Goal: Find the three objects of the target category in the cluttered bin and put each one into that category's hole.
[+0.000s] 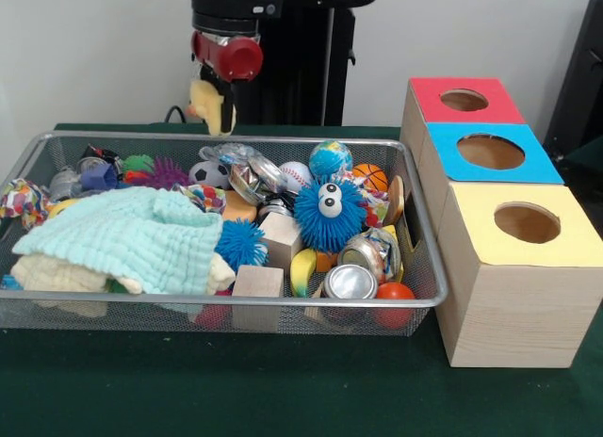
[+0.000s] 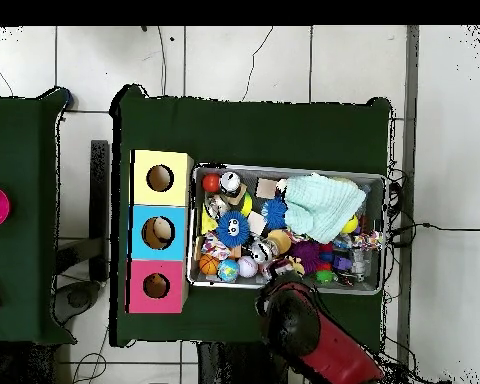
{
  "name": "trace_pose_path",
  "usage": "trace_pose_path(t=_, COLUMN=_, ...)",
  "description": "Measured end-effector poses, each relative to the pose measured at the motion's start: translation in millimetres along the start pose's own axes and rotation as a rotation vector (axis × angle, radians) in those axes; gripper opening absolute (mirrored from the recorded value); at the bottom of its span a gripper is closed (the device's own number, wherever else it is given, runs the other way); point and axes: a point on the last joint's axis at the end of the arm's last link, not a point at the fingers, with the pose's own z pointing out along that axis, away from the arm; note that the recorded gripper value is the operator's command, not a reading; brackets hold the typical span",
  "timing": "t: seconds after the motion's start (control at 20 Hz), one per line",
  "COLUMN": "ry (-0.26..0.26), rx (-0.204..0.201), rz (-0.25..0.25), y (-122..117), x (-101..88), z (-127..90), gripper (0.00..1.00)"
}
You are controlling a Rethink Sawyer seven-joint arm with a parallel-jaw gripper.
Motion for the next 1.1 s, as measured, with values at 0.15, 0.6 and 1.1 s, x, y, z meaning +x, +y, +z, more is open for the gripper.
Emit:
trace_pose_path(t=0.15, ry=0.011, rx=0.007, rz=0.010, y=-2, x=11.7, z=-6, gripper=0.00)
trace_pose_path(t=0.6, ry=0.038, rx=0.028, rz=0.062, y=-7, x=56.9, z=-35, gripper=0.00)
trace_pose_path(t=1.1, ry=0.040, rx=0.029, rz=0.085, y=24, x=145.8, z=-65, gripper=0.00)
